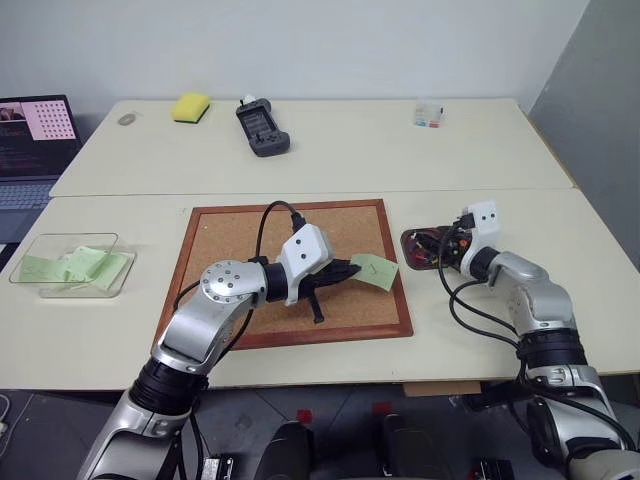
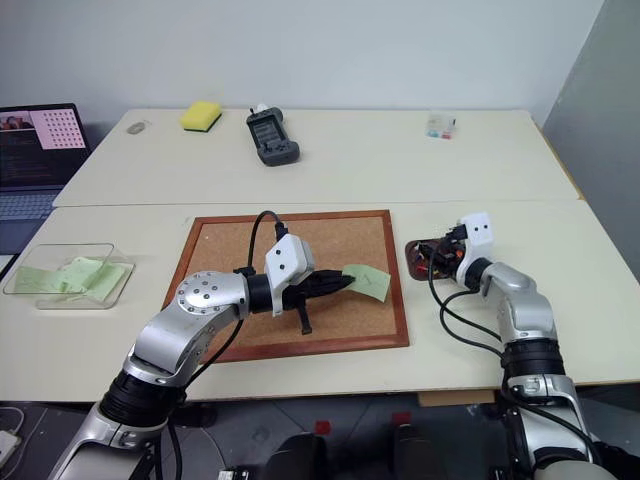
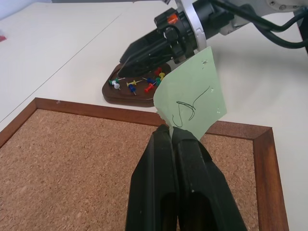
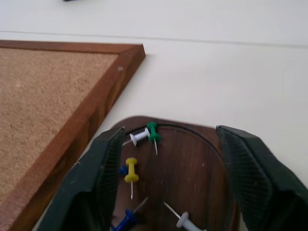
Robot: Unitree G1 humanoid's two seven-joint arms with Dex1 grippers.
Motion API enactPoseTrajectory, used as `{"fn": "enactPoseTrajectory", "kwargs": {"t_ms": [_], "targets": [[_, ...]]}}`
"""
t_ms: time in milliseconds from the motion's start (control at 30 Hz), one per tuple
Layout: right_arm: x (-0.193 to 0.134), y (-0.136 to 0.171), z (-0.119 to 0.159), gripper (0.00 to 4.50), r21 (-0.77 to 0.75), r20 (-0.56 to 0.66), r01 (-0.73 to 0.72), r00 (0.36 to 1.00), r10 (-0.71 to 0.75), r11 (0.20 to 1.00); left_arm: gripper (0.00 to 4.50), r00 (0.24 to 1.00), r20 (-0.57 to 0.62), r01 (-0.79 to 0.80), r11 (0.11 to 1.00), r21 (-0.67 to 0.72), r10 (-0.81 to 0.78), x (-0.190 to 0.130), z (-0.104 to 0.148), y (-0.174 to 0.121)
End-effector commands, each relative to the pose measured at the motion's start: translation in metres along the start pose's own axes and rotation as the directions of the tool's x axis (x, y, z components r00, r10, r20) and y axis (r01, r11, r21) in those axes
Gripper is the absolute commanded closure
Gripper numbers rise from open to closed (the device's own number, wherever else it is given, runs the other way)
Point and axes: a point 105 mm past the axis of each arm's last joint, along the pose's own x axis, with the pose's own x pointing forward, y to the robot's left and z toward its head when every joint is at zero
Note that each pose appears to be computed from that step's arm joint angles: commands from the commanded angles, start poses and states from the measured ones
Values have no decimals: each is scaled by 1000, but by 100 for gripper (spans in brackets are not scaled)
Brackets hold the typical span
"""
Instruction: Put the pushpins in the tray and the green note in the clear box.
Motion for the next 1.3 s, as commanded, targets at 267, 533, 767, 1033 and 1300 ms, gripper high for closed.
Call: {"fn": "enactPoseTrajectory", "kwargs": {"t_ms": [267, 533, 767, 1033, 1300], "targets": [[-28, 26, 48, 3, -127, 86, -185, 977, 196, 974, 450, 997, 52, -63, 998, 6, 63, -10, 15, 15], [-63, 100, 68, 3, -263, 90, -551, 803, 589, 792, 450, 920, 109, -362, 922, -134, 377, -78, 34, 76], [-61, 168, 96, 3, -312, 130, -692, 647, 751, 651, 450, 657, 68, -692, 636, -342, 751, -180, 27, 119], [-55, 194, 106, 3, -352, 119, -734, 581, 805, 581, 450, 38, -157, -946, -15, -324, 987, -286, -23, 149], [-55, 193, 103, 3, -349, 101, -733, 589, 801, 584, 450, -250, -362, -856, -380, -350, 898, -320, -73, 118]]}}
